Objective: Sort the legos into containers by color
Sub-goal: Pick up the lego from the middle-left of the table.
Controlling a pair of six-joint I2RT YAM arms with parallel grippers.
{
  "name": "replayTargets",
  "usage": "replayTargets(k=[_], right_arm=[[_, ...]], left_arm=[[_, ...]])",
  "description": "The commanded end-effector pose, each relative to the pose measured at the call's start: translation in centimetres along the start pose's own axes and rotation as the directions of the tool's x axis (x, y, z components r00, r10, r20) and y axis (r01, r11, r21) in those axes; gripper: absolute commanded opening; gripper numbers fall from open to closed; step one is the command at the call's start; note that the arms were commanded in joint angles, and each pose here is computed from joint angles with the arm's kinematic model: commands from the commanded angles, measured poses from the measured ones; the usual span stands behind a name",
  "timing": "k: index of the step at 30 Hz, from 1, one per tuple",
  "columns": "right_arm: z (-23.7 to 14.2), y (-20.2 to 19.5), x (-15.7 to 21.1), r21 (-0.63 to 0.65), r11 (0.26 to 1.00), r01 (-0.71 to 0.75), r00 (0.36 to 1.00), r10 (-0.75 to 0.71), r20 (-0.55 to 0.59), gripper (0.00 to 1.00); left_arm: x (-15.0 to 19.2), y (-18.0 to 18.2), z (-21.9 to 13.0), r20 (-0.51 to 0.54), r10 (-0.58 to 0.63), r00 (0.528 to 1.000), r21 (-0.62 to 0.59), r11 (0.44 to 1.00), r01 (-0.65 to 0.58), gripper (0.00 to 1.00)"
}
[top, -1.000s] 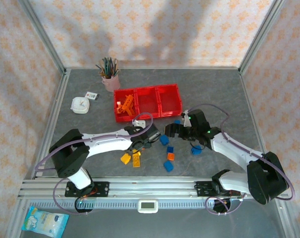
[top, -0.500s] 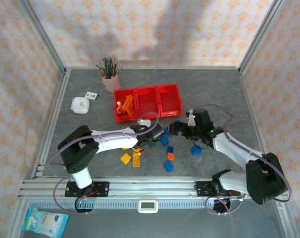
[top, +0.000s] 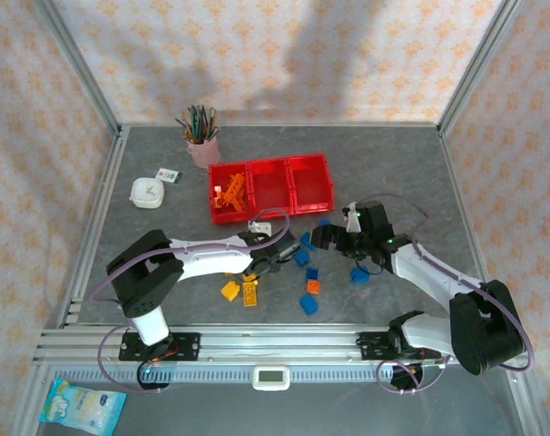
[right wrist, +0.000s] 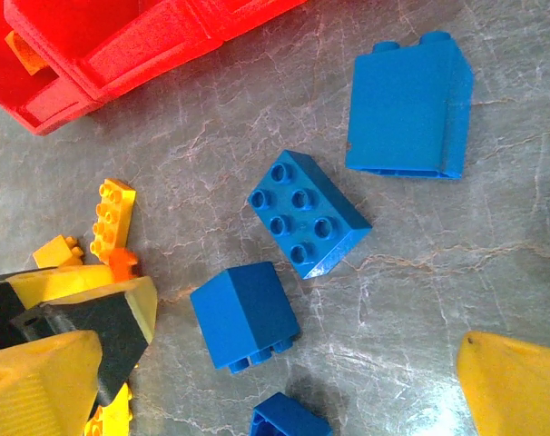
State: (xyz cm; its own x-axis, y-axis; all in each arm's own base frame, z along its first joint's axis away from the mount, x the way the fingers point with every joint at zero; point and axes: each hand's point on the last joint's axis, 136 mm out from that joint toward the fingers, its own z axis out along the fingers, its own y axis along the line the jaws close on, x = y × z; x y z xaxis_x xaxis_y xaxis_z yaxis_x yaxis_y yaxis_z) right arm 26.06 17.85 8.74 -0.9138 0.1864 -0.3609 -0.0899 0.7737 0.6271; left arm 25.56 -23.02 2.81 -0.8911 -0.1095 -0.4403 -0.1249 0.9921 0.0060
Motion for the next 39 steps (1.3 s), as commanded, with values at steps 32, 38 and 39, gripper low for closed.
replayTargets(k=[32,38,39], right_arm=[[-0.4,-0.2,-0.2,-0.003,1.000,0.004,1.000,-0.004,0.013,1.00],[-0.6,0.4,-0.5,-0.021,1.000,0.009,1.000,-0.009,0.014,1.00],[-0.6,0.6,-0.5,-0.024,1.000,0.009,1.000,-0.009,0.014,1.00]], left_arm=[[-0.6,-0.7,1.0,0.009,0.019,1.000,-0.019,1.000,-0.019,0.31],[-1.3,-0.8,0.2,0.032,0.014,0.999,0.001,1.000,-0.014,0.17],[-1.5,-0.9,0.0,0.040,0.011,0.999,0.007,1.000,-0.011,0.15]])
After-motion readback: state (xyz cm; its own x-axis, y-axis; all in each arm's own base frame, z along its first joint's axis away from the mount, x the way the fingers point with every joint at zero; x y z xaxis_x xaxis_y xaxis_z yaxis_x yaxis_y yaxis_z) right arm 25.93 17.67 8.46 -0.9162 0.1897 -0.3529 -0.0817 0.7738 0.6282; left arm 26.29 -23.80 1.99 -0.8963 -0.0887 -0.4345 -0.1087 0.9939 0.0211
